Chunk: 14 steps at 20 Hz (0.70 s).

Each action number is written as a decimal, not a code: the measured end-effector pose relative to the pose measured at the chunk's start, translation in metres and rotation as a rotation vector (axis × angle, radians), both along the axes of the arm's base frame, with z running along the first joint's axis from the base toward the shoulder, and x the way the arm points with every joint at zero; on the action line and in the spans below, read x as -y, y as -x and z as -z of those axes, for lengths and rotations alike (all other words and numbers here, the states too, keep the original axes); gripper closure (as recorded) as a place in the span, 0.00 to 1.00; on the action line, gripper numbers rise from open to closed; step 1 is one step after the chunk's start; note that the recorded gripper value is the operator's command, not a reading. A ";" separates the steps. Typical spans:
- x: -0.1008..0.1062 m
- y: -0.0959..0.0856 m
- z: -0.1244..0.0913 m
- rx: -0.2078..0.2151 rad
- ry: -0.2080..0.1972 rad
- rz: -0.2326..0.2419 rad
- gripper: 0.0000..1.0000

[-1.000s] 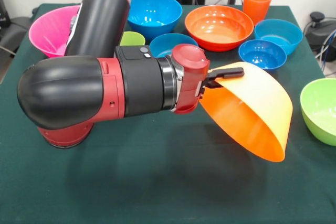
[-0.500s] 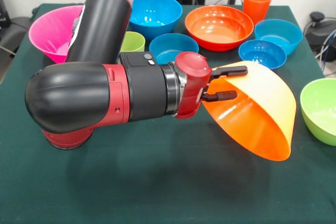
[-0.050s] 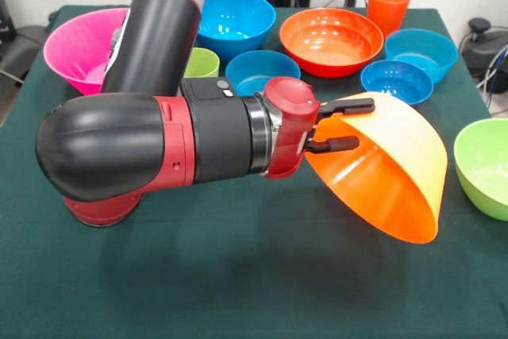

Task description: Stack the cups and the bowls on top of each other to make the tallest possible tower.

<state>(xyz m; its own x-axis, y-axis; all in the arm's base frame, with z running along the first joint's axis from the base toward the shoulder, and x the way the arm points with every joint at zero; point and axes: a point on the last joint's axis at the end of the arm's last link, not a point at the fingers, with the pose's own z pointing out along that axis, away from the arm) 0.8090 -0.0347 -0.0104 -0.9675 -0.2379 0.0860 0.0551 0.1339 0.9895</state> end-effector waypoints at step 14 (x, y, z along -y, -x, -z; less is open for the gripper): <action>0.007 -0.008 -0.007 0.019 0.085 -0.003 0.00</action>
